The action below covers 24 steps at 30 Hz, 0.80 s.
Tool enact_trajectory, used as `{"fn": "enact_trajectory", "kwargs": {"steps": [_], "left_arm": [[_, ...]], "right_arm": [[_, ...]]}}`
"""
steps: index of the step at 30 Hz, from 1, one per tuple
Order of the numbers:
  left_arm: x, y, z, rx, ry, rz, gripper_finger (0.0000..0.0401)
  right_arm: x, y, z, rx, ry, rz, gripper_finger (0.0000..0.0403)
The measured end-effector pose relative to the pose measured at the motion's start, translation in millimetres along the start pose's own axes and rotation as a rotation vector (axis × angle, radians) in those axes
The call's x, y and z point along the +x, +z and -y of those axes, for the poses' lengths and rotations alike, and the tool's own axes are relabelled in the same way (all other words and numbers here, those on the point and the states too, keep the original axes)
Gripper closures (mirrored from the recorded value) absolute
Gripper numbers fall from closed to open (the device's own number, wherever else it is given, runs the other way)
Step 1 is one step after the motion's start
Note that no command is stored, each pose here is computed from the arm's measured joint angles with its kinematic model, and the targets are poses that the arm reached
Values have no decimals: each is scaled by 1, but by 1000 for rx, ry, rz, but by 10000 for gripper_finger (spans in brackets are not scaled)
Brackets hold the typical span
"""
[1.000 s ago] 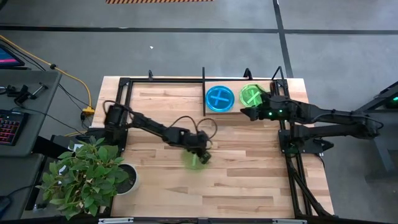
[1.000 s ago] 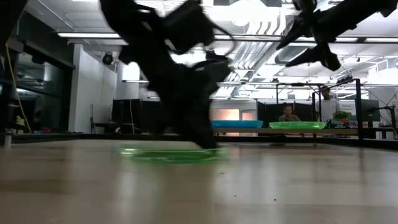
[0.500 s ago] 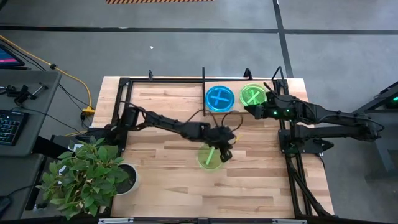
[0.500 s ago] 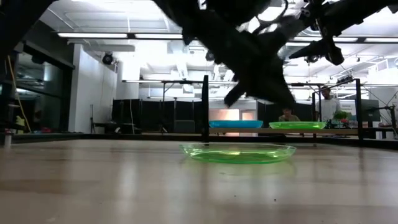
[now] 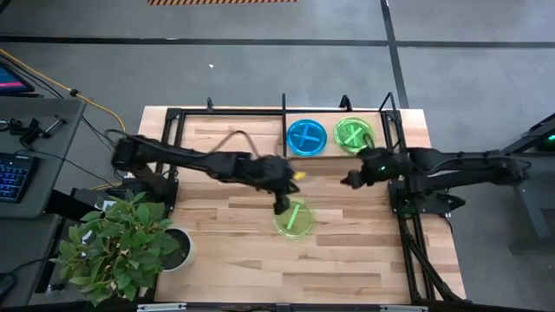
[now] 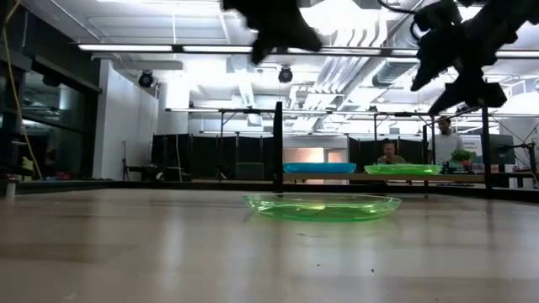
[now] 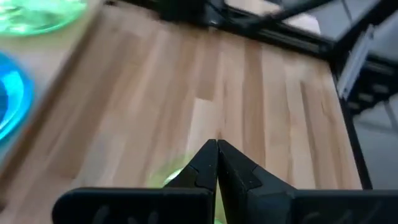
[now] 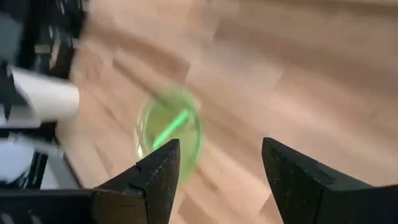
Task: Place and stack plates onto a shelf
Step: Stack the green plate on top of the green plate on the shelf
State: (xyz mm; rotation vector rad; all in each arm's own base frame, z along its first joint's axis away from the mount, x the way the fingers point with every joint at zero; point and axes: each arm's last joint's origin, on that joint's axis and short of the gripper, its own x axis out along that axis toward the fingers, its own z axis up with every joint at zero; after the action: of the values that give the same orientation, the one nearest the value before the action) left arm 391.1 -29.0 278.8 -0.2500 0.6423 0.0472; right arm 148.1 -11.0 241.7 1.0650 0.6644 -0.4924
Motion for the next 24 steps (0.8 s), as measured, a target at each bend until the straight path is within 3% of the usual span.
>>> {"fn": "enact_trajectory", "kwargs": {"steps": [5, 11, 17, 22, 24], "left_arm": [[-46, -26, -16, -158, 11, 202, 401], [-83, -51, -29, -281, 38, 370, 401], [-99, -59, -35, -302, 61, 393, 401], [-101, -57, -34, -296, 56, 399, 401], [-101, -60, -35, -292, 65, 376, 401]], "right_arm": [[38, -23, -2, 35, -7, -157, 192], [84, -44, -9, 93, 66, -196, 192], [121, -58, -16, 117, 46, -231, 192], [146, -67, -14, 129, -37, -250, 192], [154, -67, -17, 133, -13, -239, 192]]}}
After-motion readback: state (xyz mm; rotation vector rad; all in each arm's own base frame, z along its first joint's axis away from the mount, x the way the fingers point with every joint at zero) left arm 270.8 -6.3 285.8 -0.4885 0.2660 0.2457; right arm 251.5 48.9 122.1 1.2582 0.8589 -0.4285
